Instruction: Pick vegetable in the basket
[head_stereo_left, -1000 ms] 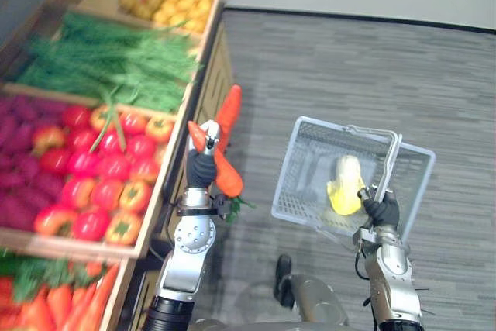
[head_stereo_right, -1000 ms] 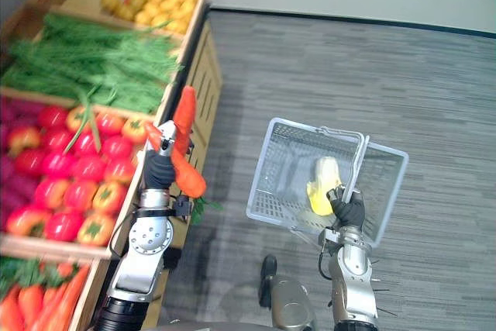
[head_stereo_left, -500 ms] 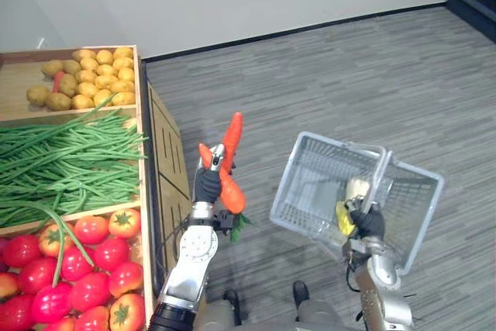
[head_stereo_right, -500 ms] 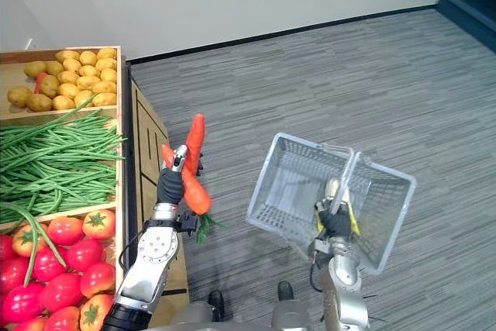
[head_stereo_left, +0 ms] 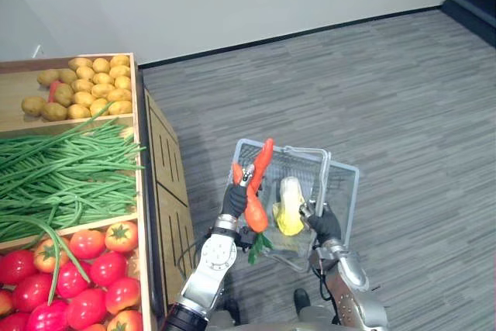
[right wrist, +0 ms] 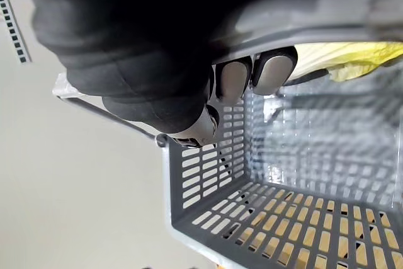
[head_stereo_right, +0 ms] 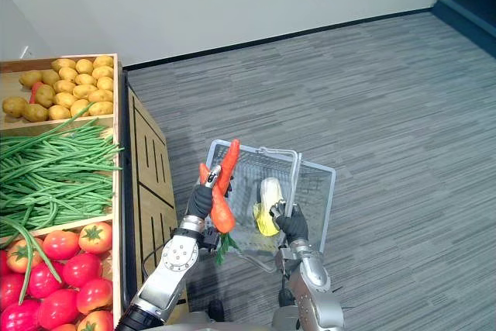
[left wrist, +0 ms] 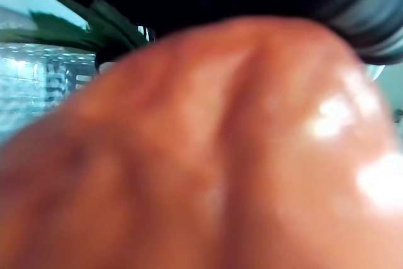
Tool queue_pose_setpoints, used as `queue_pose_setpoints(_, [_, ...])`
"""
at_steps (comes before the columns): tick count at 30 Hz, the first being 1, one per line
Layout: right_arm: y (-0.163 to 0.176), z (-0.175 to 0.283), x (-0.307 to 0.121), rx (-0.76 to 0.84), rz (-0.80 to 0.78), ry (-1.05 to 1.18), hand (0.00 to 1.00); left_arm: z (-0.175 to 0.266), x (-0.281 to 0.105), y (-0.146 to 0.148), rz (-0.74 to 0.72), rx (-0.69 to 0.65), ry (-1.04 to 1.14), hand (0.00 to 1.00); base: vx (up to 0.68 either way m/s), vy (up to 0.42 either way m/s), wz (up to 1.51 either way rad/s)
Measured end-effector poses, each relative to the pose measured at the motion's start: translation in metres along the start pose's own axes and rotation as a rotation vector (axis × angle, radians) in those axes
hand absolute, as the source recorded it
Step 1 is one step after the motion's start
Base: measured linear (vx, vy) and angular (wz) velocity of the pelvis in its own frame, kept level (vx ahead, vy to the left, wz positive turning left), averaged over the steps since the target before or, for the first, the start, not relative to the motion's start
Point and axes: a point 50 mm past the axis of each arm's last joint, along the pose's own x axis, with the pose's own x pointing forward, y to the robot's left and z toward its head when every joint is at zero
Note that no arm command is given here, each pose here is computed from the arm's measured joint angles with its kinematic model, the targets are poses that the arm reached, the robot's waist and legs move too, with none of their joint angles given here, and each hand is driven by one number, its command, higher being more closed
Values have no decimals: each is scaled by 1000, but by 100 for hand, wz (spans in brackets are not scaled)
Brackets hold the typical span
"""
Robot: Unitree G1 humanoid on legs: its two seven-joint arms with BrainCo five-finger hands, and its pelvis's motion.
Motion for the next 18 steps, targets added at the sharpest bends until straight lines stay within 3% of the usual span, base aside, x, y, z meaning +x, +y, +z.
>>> queue_pose_setpoints(3, [4, -2, 0, 44, 15, 9, 100, -15, -2, -3, -15, 24, 68, 100, 0, 0, 0])
queue_pose_setpoints(4, [6, -3, 0, 64, 21, 13, 100, -21, -4, -3, -19, 42, 98, 0, 0, 0, 0])
queue_pose_setpoints(18, [29, -22, -11, 249, 124, 111, 100, -56, -12, -11, -77, 158, 252, 0, -16, -4, 1])
